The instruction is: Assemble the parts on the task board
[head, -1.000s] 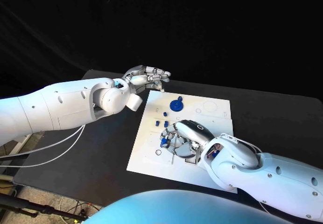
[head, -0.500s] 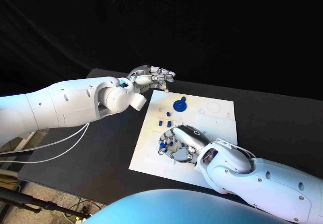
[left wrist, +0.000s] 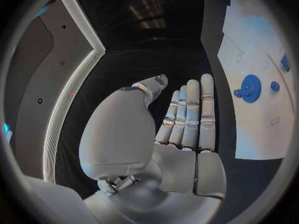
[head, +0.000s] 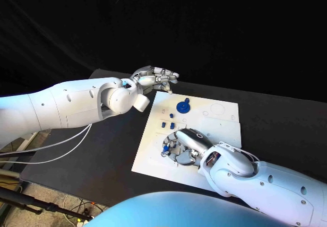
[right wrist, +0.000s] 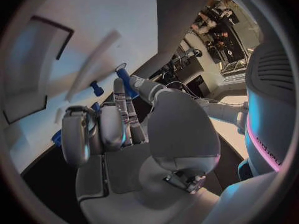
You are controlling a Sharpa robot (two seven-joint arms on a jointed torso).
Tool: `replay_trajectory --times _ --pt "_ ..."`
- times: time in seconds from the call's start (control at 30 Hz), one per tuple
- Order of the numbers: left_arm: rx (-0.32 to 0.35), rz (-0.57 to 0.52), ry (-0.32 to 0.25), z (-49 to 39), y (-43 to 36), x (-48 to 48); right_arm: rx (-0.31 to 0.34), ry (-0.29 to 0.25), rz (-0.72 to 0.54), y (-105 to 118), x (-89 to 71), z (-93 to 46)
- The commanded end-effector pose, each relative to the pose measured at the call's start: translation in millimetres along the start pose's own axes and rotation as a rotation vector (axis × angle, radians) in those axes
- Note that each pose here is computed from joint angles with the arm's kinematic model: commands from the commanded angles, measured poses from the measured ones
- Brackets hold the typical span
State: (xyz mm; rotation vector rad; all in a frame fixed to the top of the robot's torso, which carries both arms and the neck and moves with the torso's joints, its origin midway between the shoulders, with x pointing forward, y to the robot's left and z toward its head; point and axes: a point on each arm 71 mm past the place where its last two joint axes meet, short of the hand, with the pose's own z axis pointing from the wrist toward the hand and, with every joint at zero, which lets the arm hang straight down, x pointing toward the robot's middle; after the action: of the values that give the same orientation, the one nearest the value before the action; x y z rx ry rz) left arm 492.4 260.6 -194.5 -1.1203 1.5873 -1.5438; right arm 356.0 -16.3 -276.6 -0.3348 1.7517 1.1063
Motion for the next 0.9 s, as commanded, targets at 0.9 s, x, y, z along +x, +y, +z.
replay_trajectory --times 0.9 --pt "0.004 -0.011 0.019 -0.3 -1.0 2.3 -0.007 0.046 -0.032 2.9 9.2 2.1"
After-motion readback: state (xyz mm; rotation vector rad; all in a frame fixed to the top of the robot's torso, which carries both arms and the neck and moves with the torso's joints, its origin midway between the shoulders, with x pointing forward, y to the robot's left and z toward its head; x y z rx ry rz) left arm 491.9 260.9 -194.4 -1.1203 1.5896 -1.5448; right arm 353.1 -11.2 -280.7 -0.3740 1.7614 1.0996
